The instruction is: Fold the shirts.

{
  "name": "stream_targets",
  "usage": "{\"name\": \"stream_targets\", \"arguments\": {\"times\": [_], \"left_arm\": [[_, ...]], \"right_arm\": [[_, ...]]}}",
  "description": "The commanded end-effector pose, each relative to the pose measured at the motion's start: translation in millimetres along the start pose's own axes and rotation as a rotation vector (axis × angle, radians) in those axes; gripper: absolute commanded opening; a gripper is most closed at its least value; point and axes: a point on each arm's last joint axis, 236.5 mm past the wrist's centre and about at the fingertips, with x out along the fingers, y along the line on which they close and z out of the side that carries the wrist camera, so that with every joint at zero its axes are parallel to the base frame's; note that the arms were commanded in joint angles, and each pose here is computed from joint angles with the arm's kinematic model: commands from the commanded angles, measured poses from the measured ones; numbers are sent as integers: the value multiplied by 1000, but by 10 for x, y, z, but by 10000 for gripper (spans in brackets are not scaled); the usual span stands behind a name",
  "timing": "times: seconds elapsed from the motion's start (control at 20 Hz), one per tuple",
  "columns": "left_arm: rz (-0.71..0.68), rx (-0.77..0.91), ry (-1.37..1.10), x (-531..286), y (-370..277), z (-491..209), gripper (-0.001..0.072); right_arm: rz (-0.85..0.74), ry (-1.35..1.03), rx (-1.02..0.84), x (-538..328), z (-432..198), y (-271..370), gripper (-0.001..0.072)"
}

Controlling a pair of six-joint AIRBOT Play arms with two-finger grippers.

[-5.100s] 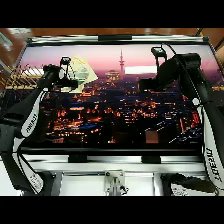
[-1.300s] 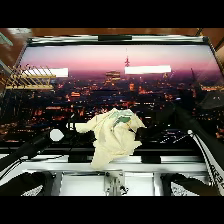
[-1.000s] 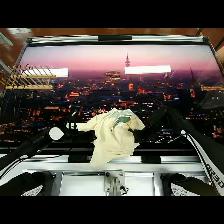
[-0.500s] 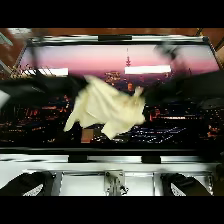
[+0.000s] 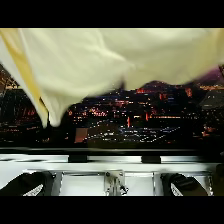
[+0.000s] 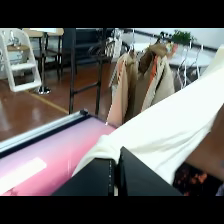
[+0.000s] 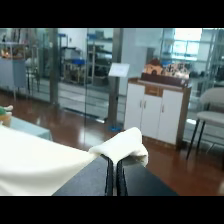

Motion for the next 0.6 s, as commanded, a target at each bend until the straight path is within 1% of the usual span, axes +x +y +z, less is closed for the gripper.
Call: {"name": "stream_targets", "arguments": {"times": [0.0,0.15,0.25,0.45,0.55], "left_arm": [[44,21,200,-67,97,-461,30],[131,-12,338,-73,342,-855,30],[166,-14,392,-21,481,-1065,30],[298,6,561,142,1004,-1739,31],[366,32,614,308,1322,-2062,31]], "right_arm": [[-3,23,-20,-101,11,31,58],[-8,195,-11,-77,-415,-8,58],[-16,386,10,-65,-900,-71,58],[-43,914,69,-230,-2237,-283,58],[-65,1125,113,-285,-2890,-399,59]]}}
